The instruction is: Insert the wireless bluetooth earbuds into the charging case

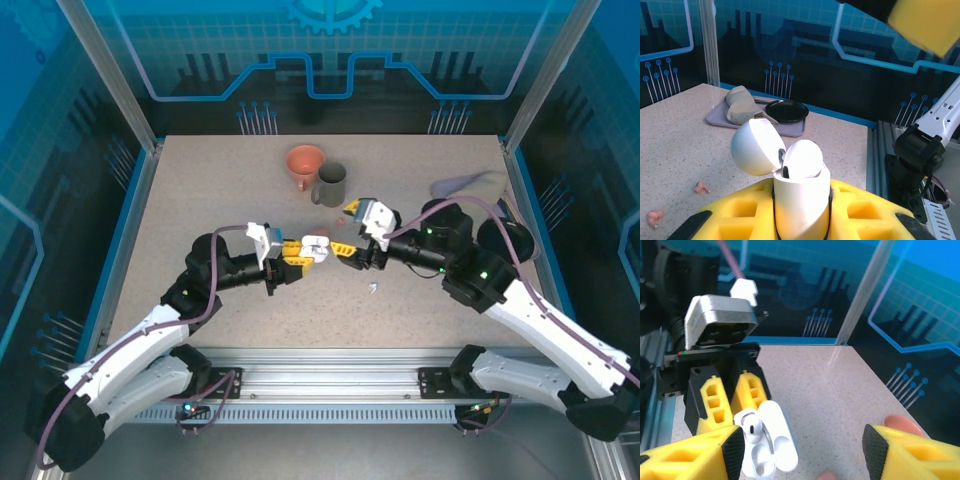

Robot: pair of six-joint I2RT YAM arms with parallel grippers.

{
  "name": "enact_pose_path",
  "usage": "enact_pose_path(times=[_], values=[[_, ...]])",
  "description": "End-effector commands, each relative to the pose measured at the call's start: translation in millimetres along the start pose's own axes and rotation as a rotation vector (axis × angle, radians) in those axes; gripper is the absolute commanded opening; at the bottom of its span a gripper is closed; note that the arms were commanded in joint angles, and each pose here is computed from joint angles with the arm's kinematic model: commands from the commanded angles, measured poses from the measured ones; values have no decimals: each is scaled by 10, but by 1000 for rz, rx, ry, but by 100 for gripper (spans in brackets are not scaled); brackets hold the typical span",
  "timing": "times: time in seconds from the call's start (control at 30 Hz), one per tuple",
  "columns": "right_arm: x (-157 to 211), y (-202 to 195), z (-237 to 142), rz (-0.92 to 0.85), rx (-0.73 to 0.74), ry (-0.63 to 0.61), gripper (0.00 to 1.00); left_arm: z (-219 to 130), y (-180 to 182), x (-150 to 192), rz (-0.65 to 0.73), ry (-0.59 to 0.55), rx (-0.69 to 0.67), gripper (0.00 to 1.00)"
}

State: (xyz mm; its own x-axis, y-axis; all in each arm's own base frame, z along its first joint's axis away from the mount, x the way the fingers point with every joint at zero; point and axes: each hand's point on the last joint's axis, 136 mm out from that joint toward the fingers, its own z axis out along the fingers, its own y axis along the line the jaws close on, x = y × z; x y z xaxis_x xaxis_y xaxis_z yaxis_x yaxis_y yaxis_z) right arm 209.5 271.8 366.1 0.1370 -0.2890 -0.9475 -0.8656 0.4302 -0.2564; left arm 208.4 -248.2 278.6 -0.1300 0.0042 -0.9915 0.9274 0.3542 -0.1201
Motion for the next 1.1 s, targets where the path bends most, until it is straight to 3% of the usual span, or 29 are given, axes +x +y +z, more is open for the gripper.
enact_pose_path(times=[0.0, 0.13, 0.4, 0.7, 1.07], values=[[264, -218, -90, 153, 130, 68, 74, -24, -47, -200, 79, -60, 1, 0], [709, -445, -278, 373, 278, 219, 78, -52, -56, -214, 89, -57, -9, 0], [1734, -286, -524, 798, 371, 543, 76, -110, -74, -247, 116, -59, -26, 0], [2720, 110, -388, 908, 286, 914, 68, -101, -85, -258, 116, -57, -17, 0], [3195, 86, -118, 890, 257, 1113, 56, -70, -66, -280, 108, -54, -15, 0]])
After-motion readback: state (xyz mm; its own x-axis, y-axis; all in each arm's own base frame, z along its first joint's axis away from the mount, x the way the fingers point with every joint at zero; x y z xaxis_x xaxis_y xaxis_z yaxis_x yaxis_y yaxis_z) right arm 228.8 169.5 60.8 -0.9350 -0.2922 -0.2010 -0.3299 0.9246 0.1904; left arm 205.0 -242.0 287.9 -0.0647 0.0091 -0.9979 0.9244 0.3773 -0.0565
